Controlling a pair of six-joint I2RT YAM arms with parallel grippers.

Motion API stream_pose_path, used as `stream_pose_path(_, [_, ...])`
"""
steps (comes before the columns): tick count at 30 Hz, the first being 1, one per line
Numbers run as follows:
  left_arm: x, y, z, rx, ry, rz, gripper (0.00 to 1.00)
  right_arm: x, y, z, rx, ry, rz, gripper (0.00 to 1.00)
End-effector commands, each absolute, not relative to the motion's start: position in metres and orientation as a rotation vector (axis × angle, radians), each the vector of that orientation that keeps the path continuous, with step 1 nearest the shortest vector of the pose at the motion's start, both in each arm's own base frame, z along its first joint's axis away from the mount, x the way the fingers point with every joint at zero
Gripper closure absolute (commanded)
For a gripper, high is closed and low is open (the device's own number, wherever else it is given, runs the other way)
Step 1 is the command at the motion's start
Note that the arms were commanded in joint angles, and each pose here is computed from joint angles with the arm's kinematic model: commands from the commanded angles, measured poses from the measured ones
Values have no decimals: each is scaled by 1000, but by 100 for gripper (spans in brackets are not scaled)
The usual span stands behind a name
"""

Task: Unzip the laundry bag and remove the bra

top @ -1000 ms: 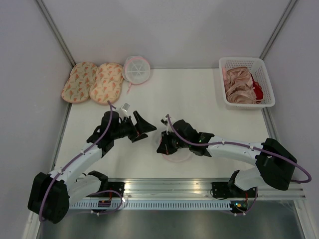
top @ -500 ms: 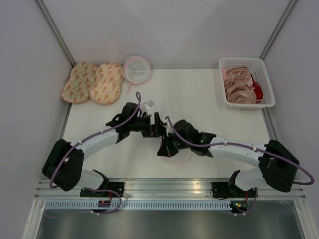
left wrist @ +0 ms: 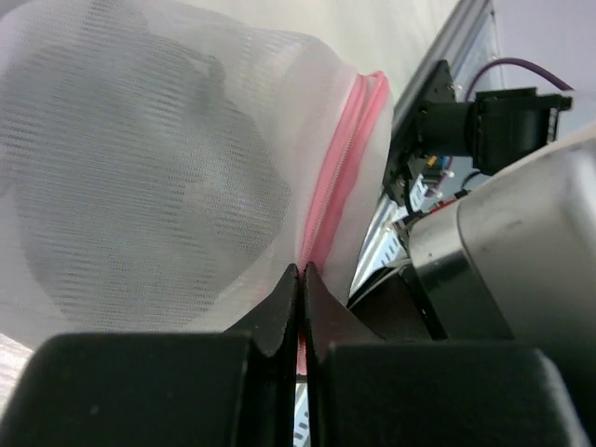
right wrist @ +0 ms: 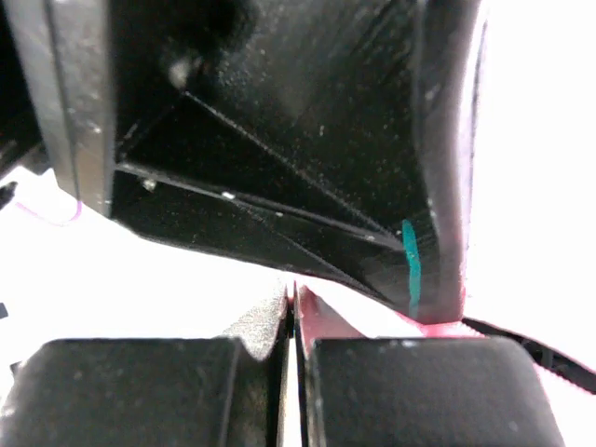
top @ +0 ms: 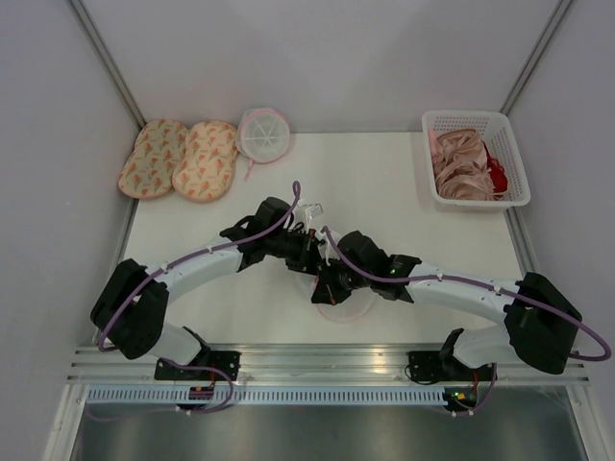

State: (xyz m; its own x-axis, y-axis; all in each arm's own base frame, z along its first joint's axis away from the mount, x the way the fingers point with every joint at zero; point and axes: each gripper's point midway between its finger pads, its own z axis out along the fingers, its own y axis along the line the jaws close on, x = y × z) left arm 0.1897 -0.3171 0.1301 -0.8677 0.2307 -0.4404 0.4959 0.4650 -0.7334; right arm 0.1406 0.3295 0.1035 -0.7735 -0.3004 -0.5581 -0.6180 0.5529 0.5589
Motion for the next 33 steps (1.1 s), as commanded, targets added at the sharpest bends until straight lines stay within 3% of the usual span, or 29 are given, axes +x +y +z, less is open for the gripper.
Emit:
stream_pose_path(1, [194, -329, 149, 696, 2333, -1301, 98, 139, 338, 112, -809, 2335, 1132, 100])
stream_pose_path(10, [248, -285, 129, 69, 2406, -1029, 98, 117, 327, 103, -787, 2376, 1212, 100])
stream_pose_path(18, [261, -259, 129, -141, 2352, -973, 98, 117, 319, 99, -725, 2383, 1199, 100])
stream_pose_path(26, [264, -242, 139, -116, 2334, -957, 98, 141, 258, 31, -588, 2667, 596, 99])
stream_pose_path(33, [263, -233, 136, -124, 2345, -966, 98, 167, 214, 30, -450, 2642, 226, 100])
